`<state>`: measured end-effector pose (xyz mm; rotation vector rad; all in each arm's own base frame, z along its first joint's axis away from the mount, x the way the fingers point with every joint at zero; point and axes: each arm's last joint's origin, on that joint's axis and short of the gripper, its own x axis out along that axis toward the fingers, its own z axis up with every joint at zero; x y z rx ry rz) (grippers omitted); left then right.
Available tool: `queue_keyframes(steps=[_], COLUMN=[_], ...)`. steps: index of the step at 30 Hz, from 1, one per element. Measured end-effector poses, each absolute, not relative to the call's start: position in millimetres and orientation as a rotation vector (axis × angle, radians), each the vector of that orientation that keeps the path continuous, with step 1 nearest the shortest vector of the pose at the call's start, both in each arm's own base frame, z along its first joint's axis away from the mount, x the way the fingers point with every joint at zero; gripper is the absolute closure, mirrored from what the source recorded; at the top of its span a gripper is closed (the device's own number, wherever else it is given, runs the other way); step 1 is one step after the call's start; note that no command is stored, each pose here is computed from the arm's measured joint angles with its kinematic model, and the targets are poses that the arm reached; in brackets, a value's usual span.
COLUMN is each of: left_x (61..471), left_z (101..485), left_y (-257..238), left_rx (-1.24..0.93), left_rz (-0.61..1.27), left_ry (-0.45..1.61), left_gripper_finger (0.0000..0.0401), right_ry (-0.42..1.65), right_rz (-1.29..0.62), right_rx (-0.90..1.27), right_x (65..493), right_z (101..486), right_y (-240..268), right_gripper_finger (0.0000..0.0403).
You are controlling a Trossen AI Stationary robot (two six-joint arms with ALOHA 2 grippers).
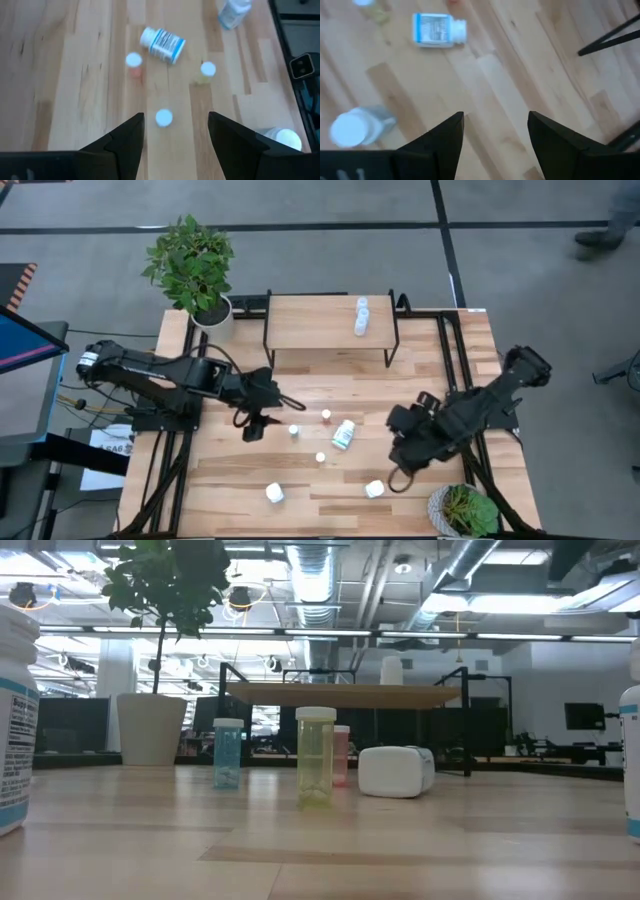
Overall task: Pick and place medicine bottles onto shelf by color
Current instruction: Put the red pill bottle on the shelf
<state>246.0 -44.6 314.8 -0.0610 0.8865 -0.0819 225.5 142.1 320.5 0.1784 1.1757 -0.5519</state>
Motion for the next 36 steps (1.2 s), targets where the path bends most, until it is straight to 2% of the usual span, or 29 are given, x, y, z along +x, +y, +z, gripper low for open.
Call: queue_keyframes(steps=[5, 8, 16, 26, 36], left_x=[241, 240, 251, 303, 345], left_z=[311, 310, 300, 262, 244], left_y=[-49, -49, -51, -65, -85], left_rx=[-0.008, -0.006, -0.005, -0.056, -0.079], left_rz=[-0.109, -0.108, -0.104, -0.166, -0.186], left_ry=[0.947, 0.960, 0.988, 0.948, 0.730], left_gripper_finger=[0.0195, 0.0195, 0.0195, 0.0195, 0.0195], right_ry=[1.089, 1.047, 1.102, 1.190, 1.168], right_rz=[-0.489, -0.521, -0.548, -0.397, -0.270], right_rx=[0.119, 0.189, 0.151, -0.061, -0.174], right_x=[211, 211, 214, 215, 196], right_z=[329, 330, 319, 323, 351], right_y=[154, 157, 162, 153, 125], right_gripper_finger=[0.0158, 0.0158, 0.0158, 0.0158, 0.0162])
